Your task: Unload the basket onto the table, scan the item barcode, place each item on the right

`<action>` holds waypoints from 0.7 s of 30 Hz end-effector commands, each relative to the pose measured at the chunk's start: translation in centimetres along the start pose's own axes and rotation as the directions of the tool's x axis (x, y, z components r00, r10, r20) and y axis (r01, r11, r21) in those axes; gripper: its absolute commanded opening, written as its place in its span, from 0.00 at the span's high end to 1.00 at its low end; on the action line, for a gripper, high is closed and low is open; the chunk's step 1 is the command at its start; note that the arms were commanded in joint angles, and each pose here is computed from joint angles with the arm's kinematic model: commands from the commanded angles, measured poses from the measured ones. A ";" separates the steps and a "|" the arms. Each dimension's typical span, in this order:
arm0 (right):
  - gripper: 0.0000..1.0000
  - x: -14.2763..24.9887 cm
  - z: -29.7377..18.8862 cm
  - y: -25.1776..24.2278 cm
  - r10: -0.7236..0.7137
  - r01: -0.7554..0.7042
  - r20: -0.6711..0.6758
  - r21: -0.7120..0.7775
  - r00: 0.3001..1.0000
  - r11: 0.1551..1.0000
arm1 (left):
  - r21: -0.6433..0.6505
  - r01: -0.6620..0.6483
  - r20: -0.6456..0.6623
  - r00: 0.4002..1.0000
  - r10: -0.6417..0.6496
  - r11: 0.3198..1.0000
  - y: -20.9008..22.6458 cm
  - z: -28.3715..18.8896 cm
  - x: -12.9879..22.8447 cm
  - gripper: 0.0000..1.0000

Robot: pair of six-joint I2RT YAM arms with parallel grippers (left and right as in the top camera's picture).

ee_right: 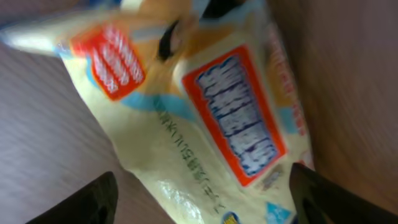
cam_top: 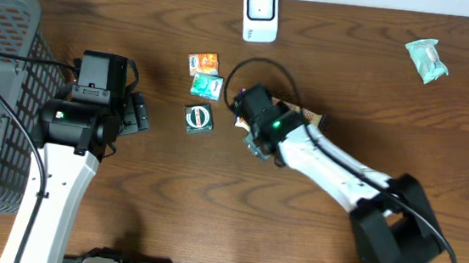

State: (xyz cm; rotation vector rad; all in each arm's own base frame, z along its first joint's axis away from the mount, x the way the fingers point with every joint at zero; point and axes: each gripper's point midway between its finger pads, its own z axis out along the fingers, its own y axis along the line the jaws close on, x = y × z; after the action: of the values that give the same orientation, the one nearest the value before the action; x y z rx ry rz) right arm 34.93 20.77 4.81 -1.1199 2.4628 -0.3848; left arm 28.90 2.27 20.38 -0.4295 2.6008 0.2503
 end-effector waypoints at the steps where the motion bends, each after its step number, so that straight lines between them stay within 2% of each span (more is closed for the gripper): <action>1: 0.01 1.7 1.0 -1.3 -0.034 0.042 -0.051 0.156 0.998 0.987 | 0.002 0.006 0.010 1.000 -0.006 1.000 -0.1 -0.3 -0.4 0.03; 9: 0.01 2.8 2.9 -1.7 0.007 -0.004 -0.013 0.188 1.000 0.982 | 0.002 0.006 0.010 1.000 -0.006 1.000 -0.1 -0.3 -0.4 0.02; 13: 0.01 3.4 4.3 -1.7 -0.030 0.027 0.017 0.161 0.999 0.987 | 0.002 0.006 0.010 1.000 -0.006 1.000 -0.1 -0.3 -0.4 0.02; 17: 0.01 3.6 5.5 -3.6 0.048 -0.063 0.083 0.186 0.995 0.981 | 0.002 0.006 0.010 1.000 -0.006 1.000 -0.1 -0.3 -0.4 0.02; 21: 0.01 3.6 6.5 -4.8 0.123 -0.136 0.132 0.100 0.984 0.986 | 0.002 0.006 0.010 1.000 -0.006 1.000 -0.1 -0.3 -0.4 0.02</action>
State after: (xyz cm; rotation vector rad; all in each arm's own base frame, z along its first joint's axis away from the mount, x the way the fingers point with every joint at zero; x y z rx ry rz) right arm 39.60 15.99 2.49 -0.8679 2.2832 -0.4786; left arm 28.90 2.27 20.38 -0.4290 2.6009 0.2504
